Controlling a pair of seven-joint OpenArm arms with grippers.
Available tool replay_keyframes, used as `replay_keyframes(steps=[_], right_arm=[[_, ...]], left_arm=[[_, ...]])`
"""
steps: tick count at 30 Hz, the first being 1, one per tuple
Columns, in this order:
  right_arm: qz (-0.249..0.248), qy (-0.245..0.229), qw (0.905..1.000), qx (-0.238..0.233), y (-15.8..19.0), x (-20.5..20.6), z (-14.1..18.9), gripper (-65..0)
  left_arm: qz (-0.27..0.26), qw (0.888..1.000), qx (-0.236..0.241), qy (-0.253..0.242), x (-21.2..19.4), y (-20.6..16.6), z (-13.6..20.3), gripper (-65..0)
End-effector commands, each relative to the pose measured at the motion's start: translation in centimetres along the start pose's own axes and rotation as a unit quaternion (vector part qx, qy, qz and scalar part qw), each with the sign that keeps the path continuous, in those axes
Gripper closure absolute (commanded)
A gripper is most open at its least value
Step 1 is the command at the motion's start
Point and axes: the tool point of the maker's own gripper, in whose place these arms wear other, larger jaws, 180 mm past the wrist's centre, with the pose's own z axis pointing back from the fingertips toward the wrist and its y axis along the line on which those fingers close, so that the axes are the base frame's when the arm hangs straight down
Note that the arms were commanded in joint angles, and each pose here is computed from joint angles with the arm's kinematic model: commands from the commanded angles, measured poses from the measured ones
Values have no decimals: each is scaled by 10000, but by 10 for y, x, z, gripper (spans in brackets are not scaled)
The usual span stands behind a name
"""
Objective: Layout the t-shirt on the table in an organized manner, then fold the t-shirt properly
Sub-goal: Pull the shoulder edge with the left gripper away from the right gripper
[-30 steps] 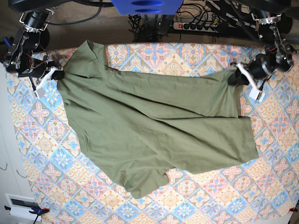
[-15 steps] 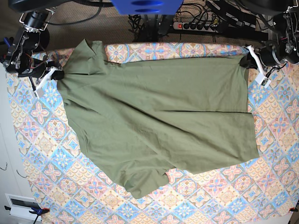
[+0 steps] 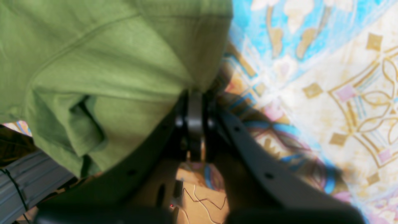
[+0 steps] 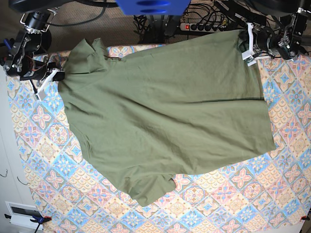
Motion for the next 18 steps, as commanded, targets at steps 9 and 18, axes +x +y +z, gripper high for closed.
replay_keyframes(steps=[9, 18], right_arm=[[86, -181, 9997, -102, -6, 14, 10, -11], [86, -181, 9997, -102, -6, 14, 10, -11]], left_arm=[[-142, 9997, -92, 189, -9, 0, 10, -298], [386, 9933, 483, -972, 29, 47, 62, -298]])
